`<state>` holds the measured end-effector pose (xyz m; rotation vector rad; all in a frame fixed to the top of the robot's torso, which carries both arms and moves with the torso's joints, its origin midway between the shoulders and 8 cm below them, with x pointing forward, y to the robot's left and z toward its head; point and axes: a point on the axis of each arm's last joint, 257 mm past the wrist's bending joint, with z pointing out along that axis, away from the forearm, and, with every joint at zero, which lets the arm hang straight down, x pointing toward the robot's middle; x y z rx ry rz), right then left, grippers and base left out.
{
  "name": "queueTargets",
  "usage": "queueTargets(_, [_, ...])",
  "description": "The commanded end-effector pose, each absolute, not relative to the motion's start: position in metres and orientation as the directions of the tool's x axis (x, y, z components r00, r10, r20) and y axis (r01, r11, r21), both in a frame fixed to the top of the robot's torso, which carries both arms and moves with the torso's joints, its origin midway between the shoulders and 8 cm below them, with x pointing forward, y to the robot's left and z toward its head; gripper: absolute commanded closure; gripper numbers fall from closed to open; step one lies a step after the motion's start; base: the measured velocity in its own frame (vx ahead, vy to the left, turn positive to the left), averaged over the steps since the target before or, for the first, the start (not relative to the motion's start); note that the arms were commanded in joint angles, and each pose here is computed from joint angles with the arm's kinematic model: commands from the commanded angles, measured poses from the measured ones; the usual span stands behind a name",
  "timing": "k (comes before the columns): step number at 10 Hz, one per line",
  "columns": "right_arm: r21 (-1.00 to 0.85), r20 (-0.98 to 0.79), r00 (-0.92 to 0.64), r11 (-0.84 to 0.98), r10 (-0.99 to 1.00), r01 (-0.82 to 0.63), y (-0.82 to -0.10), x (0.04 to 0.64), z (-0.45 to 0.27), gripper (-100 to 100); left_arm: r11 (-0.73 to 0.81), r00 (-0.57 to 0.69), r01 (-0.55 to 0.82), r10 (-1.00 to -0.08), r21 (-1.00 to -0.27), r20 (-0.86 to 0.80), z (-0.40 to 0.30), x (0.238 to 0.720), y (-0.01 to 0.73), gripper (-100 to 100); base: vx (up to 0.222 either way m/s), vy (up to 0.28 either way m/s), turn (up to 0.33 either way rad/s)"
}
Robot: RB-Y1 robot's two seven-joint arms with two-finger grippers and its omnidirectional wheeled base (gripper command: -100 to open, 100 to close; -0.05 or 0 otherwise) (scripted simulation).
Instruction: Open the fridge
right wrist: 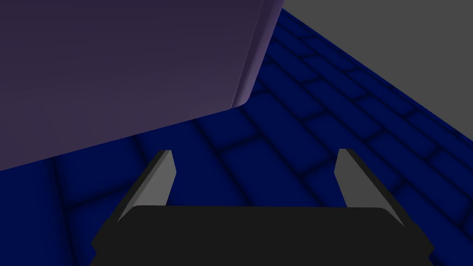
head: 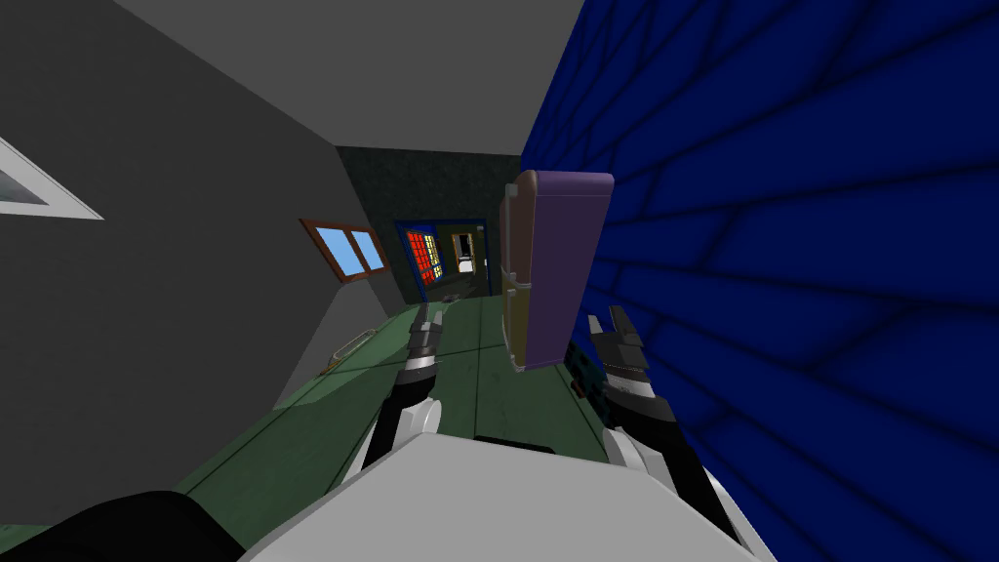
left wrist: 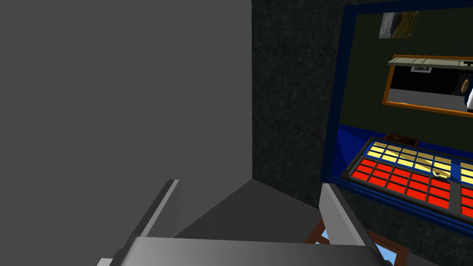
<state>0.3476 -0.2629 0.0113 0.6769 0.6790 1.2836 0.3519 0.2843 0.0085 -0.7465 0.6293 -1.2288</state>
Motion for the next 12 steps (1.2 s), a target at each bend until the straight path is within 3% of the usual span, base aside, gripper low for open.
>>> queueTargets(1, [0.772,-0.074,0.153,0.154,0.985,-0.616,-0.263,0.348,0.011,0,0.162,0.227,0.593,-0.973,-0.789,-0.029,0.008,0.352,0.284,0,0.0,0.0,0.0])
queueTargets(9, [0.772,-0.074,0.153,0.154,0.985,-0.616,-0.263,0.348,0.011,0,0.162,0.227,0.593,-0.973,-0.789,-0.029,0.009,0.352,0.284,0,0.0,0.0,0.0])
queueTargets(10, [0.774,-0.126,0.147,0.19,0.981,-0.604,-0.26,0.35,0.007,-100,0.162,0.227,0.593,-0.973,-0.789,-0.029,0.009,0.352,0.284,0,0.014,0.015,0.022])
queueTargets(12, [0.771,-0.221,0.144,0.263,0.965,-0.58,-0.257,0.355,-0.001,-100,0.162,0.227,0.592,-0.973,-0.789,-0.029,0.008,0.352,0.284,0,0.023,0.034,0.029])
